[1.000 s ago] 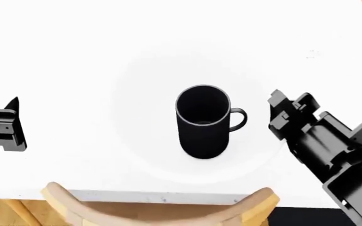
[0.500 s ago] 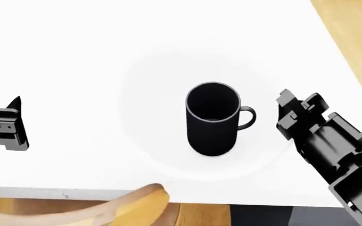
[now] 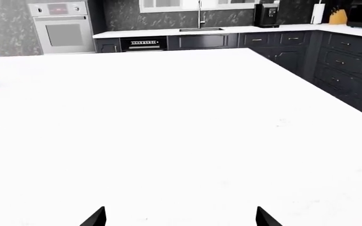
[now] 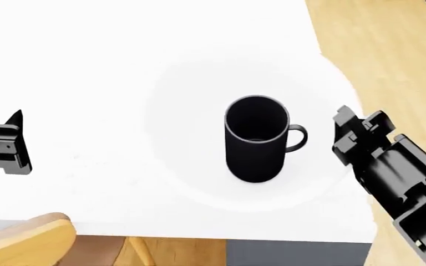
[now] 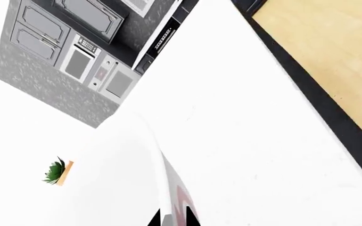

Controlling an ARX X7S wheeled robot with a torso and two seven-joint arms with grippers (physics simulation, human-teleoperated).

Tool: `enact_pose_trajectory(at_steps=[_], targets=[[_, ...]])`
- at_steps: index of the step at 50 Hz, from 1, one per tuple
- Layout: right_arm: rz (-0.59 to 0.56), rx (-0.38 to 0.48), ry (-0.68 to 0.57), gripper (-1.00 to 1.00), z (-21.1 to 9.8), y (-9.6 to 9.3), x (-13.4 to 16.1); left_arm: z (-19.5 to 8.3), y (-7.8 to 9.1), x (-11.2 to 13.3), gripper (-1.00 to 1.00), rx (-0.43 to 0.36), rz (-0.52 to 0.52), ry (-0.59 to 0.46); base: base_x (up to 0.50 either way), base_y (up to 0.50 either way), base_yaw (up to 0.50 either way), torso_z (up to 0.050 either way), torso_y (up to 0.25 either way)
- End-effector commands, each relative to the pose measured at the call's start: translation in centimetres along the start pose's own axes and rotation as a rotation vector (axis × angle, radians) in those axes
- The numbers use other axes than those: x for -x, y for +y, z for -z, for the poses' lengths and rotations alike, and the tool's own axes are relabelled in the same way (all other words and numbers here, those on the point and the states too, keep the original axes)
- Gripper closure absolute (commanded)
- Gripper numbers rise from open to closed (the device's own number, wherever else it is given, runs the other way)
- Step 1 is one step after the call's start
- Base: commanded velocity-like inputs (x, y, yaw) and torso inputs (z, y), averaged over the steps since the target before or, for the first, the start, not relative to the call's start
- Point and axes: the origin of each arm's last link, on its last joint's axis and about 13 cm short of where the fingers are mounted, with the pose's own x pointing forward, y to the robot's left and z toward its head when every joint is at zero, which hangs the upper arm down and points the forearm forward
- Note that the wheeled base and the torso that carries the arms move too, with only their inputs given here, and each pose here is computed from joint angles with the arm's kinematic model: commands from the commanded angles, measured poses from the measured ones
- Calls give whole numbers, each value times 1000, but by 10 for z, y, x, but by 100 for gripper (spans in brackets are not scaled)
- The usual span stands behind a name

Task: Place the cup inside the bowl on the dining table and move the bowl to any counter.

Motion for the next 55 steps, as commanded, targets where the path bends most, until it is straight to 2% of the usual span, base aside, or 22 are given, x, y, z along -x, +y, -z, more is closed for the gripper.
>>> enact_pose_trajectory(at_steps=[1,55], targets=[[-38,-20,-28,100,-4,1,5,0,0,0,-100,0,3,-1,0,-500,0,0,10],[-16,-34,-60,100,-5,-4,11,0,-3,0,-100,2,4,-3,0,-500,0,0,0]])
